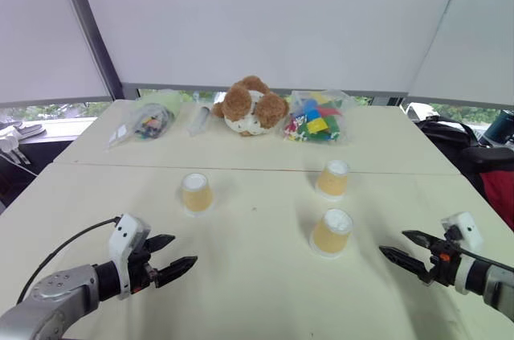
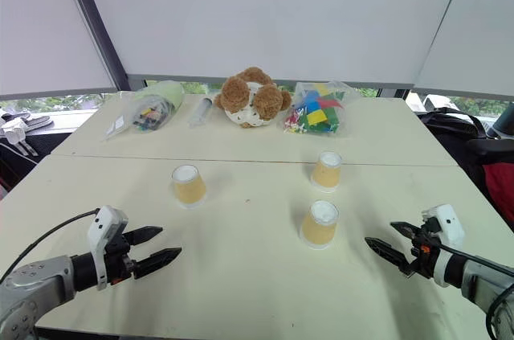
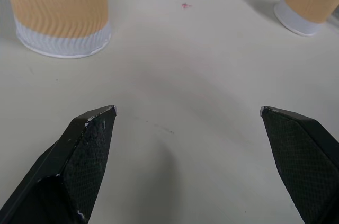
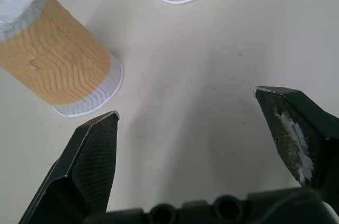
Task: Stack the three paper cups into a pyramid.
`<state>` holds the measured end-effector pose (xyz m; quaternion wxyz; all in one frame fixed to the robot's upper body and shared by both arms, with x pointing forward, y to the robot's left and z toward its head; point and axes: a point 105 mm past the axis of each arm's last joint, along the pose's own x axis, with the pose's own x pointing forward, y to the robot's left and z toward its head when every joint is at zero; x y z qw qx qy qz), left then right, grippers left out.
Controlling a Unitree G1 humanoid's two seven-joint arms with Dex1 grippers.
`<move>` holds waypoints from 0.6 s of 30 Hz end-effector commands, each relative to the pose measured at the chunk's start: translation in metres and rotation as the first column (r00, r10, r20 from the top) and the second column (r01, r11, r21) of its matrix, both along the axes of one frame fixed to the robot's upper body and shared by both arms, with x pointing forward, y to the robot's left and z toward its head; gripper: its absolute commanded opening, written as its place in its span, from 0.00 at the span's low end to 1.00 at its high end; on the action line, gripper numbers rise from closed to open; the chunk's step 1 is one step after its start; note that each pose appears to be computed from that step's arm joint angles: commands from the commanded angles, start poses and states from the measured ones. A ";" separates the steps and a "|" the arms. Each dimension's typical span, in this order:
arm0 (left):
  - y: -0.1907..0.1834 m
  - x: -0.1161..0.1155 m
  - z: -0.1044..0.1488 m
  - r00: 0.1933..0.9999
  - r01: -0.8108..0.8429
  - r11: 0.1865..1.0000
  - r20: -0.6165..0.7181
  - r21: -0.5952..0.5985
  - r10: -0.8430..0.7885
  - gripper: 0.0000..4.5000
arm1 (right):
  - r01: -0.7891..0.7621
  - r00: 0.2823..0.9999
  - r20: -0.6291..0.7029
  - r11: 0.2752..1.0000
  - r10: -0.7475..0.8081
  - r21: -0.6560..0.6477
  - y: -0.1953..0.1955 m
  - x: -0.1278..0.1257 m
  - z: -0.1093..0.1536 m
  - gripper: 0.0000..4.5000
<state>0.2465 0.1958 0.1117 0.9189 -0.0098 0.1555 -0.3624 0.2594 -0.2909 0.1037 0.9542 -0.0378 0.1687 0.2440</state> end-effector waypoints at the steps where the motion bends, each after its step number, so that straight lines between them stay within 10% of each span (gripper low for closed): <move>1: -0.005 0.000 0.010 0.999 0.019 1.000 0.041 0.006 -0.019 1.00 | 0.007 0.999 0.044 1.000 -0.006 -0.015 -0.003 0.003 0.009 0.99; 18: -0.007 0.015 0.021 0.995 0.011 0.997 0.102 0.071 -0.018 1.00 | 0.060 0.995 0.084 0.997 -0.057 -0.042 -0.010 0.008 0.014 0.99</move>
